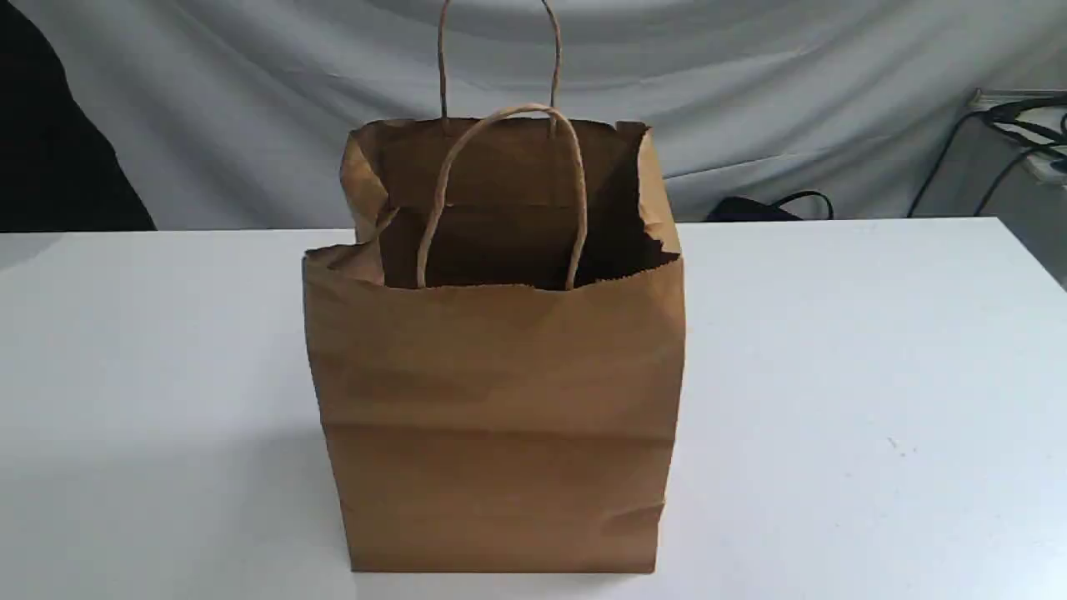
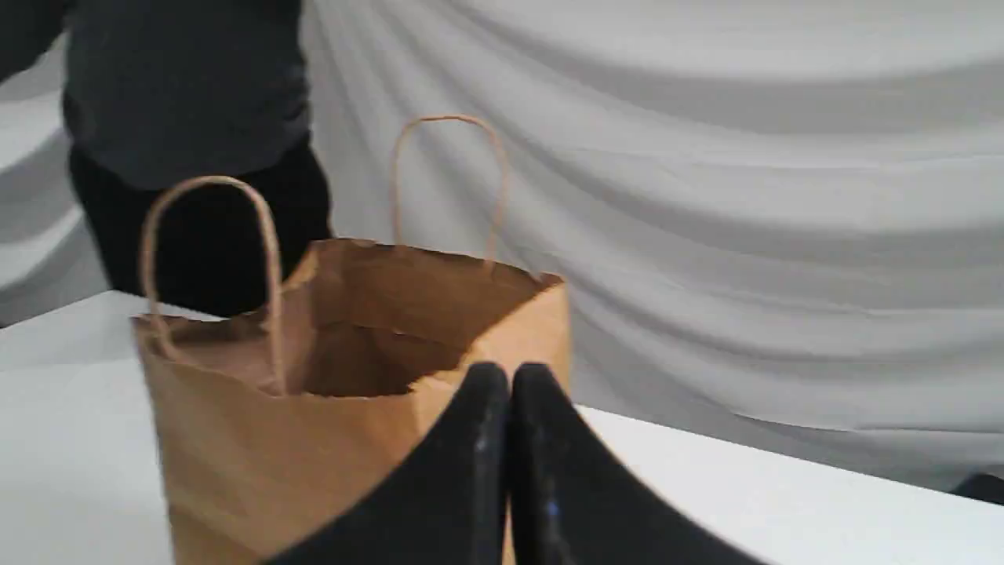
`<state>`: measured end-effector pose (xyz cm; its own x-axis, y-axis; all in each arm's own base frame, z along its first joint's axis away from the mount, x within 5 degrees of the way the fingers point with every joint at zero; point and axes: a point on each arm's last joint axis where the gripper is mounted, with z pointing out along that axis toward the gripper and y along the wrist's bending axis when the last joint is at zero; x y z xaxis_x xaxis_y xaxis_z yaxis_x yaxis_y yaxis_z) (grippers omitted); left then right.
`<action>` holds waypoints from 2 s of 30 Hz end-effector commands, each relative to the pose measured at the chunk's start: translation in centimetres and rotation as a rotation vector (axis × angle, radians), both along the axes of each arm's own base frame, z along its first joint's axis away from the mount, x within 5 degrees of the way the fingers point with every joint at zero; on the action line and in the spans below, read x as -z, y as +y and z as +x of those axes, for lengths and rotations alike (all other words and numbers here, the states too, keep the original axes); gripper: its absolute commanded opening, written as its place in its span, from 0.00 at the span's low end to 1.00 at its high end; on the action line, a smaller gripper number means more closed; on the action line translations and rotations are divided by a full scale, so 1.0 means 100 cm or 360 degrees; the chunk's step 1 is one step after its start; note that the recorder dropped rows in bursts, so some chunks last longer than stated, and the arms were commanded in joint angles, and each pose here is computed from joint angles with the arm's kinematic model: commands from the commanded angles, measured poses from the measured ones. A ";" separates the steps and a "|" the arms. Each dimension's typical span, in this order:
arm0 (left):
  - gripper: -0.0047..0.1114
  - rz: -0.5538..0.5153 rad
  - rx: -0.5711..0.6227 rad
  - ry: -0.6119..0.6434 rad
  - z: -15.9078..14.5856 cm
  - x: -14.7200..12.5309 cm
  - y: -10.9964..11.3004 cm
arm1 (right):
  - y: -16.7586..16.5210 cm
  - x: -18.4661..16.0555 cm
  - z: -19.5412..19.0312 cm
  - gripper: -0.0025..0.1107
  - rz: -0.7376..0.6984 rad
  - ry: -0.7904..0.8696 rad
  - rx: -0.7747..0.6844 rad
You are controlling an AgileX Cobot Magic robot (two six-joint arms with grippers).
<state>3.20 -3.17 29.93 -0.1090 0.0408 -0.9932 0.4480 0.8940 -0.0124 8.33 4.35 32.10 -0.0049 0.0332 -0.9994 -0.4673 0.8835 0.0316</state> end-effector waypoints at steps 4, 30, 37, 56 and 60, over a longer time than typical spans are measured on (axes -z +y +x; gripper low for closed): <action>0.04 0.0001 -0.0006 -0.0003 0.000 0.002 0.000 | -0.023 0.034 -0.018 0.02 0.0089 -0.0097 0.0344; 0.04 0.0002 -0.0006 0.0004 0.001 0.002 0.000 | -0.039 0.101 -0.028 0.02 0.0202 -0.0065 0.0705; 0.04 0.0002 -0.0006 0.0004 0.001 0.002 0.000 | -0.043 0.106 -0.028 0.02 -0.0067 -0.0058 0.0786; 0.04 0.0000 -0.0009 -0.0001 0.001 0.002 0.000 | -0.046 0.121 -0.027 0.02 -0.0133 0.0093 0.0838; 0.04 0.0000 -0.0009 -0.0001 0.001 0.002 0.000 | -0.045 0.121 -0.027 0.02 -0.0050 0.0105 0.0828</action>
<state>3.19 -3.19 29.90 -0.1119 0.0423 -0.9928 0.4496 0.8931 -0.0126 5.63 -0.22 20.09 -0.0584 -0.0008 -0.9983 0.0375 0.9993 -0.0030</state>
